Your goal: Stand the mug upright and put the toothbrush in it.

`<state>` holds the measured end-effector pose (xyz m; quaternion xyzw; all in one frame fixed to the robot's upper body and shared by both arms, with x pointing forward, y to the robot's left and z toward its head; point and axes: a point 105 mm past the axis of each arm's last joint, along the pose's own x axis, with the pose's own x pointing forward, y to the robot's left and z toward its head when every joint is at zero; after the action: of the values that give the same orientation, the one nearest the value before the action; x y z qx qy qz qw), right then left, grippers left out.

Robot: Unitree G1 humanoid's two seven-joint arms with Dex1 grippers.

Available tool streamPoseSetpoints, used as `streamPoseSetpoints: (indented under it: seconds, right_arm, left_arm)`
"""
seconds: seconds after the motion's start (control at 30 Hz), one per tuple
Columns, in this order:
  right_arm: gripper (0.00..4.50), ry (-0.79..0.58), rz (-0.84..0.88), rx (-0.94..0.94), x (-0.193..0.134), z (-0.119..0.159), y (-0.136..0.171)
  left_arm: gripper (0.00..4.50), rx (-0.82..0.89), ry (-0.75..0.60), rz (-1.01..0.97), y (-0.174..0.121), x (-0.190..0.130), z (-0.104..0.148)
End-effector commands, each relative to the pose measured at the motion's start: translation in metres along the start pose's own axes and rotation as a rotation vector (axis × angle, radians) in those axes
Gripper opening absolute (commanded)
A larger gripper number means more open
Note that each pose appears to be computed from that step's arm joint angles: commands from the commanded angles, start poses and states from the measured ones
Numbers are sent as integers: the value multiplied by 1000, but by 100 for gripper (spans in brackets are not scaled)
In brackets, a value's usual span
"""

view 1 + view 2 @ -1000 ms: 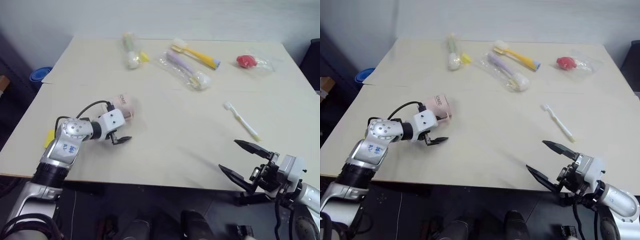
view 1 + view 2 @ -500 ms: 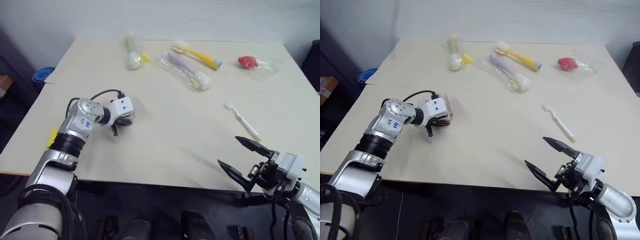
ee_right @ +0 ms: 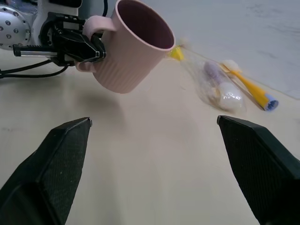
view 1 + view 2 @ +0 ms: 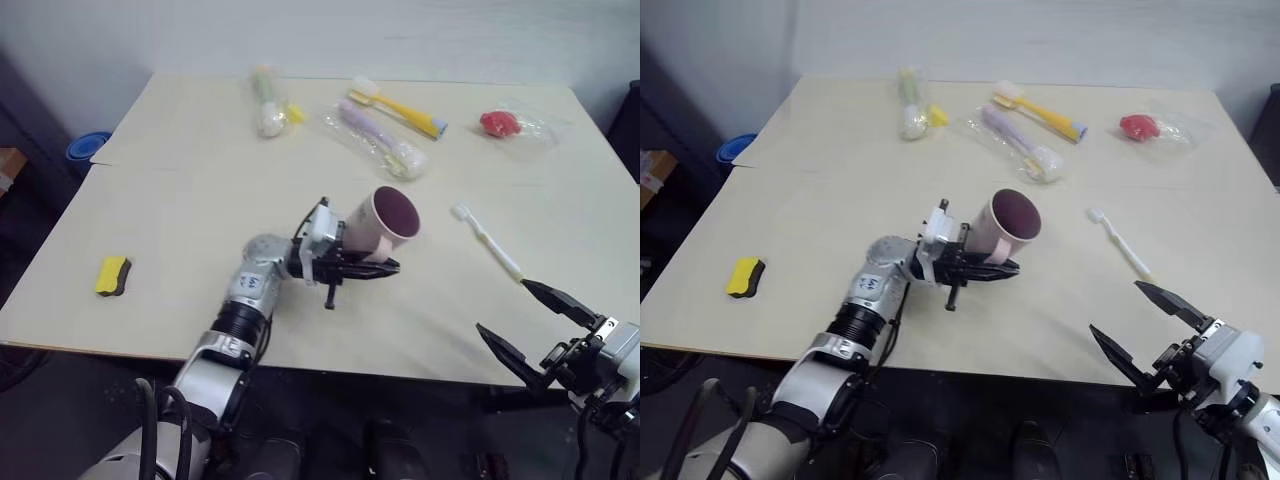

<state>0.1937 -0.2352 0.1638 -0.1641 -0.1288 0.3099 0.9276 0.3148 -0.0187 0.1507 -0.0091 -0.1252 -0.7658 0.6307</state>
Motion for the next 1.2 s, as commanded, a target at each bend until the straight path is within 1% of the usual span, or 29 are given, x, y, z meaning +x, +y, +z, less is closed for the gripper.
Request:
streamPoseSetpoints:
  seconds: [0.03, 0.1, 0.13, 0.2, 0.23, 0.27, 0.4, 0.47, 0.53, 0.6, 0.63, 0.67, 0.73, 0.83, 0.87, 0.93, 1.03, 1.1, 1.2]
  right_arm:
    - [450, -35, -10, -69, 1, 18, -1]
    - [450, -37, -10, -73, 2, 21, -1]
    - [450, -36, -10, -74, 2, 21, -1]
    - [450, -31, -11, -73, 2, 21, -1]
    - [450, -29, -11, -72, 2, 20, -2]
    - [450, -28, -11, -71, 2, 20, -3]
    - [450, -20, -51, -5, 1, 10, -8]
    - [450, -6, -91, 19, -3, 4, -13]
    - [450, 29, -105, 25, -14, -4, -15]
    - [450, 64, -121, 36, -27, -11, -17]
    - [450, 84, -130, 43, -36, -14, -18]
    - [450, 111, -152, 48, -46, -18, -19]
    - [450, 156, -195, 24, -64, -23, -22]
    - [450, 209, -237, -22, -80, -27, -25]
    - [450, 223, -228, -43, -80, -27, -26]
    - [450, 211, -237, -79, -70, -25, -36]
    - [450, 256, -256, -107, -50, -26, -59]
    - [450, 332, -241, -87, -24, -29, -81]
    - [450, 517, -200, 23, 11, -43, -108]
  left_arm:
    - [3, -25, 43, 101, -2, -2, -36]
    - [3, -74, 23, 154, 1, -5, -43]
    - [3, -71, 22, 172, 2, -7, -44]
    - [59, -70, 42, 185, 1, -14, -48]
    - [72, -75, 64, 184, 1, -19, -49]
    - [108, -80, 77, 182, 0, -23, -51]
    - [214, -12, 147, 238, 8, -56, -38]
    - [272, -31, 170, 294, 13, -65, -37]
    - [335, -7, 203, 303, 11, -80, -31]
    - [387, 10, 229, 308, 7, -94, -24]
    - [424, 15, 238, 319, 4, -103, -19]
    - [448, 37, 242, 333, 0, -115, -10]
    - [448, 89, 216, 381, -7, -136, 15]
    - [448, 165, 200, 431, -21, -154, 50]
    - [448, 175, 207, 452, -25, -158, 60]
    - [448, 191, 232, 499, -34, -167, 73]
    - [448, 169, 253, 542, -42, -174, 79]
    - [448, 143, 276, 569, -48, -179, 75]
    - [448, 111, 310, 570, -55, -178, 66]
